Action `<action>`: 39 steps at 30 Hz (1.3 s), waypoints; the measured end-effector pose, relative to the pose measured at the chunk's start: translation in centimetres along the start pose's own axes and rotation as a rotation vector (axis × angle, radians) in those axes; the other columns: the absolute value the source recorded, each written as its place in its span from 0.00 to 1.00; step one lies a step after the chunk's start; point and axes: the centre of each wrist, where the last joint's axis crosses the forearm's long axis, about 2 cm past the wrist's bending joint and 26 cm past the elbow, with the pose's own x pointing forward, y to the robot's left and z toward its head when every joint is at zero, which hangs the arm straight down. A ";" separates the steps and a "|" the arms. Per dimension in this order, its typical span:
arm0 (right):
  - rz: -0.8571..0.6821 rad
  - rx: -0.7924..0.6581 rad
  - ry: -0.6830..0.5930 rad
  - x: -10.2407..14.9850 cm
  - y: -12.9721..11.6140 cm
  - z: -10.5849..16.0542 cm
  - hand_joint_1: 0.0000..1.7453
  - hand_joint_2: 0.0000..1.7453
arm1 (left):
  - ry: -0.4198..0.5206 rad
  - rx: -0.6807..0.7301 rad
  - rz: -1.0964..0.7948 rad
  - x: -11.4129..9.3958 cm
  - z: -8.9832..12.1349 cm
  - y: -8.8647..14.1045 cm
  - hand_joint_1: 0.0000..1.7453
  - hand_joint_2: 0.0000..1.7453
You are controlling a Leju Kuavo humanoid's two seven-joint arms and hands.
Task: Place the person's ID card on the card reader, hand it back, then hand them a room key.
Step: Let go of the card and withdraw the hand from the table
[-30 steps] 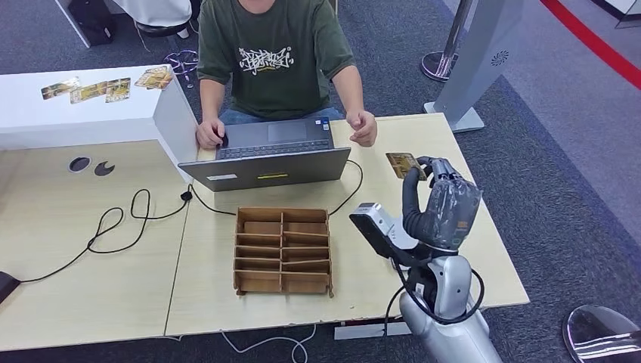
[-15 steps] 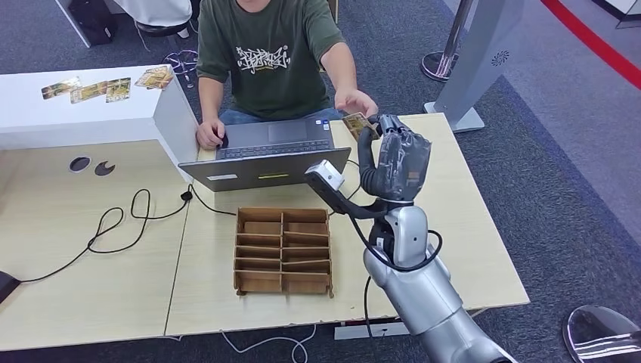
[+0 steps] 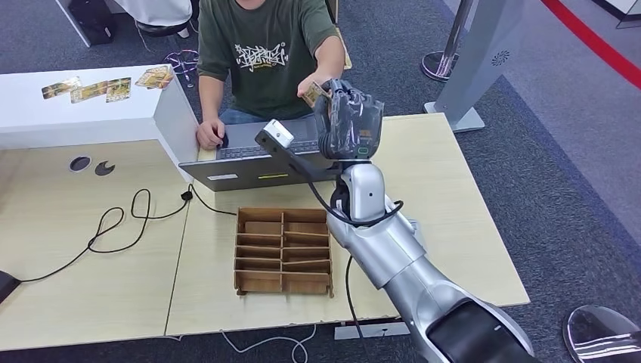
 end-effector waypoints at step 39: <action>-0.011 0.095 -0.026 1.2 1.2 -1.2 0.00 1.00 | -0.005 -0.001 -0.022 0.6 0.3 -0.6 0.00 0.00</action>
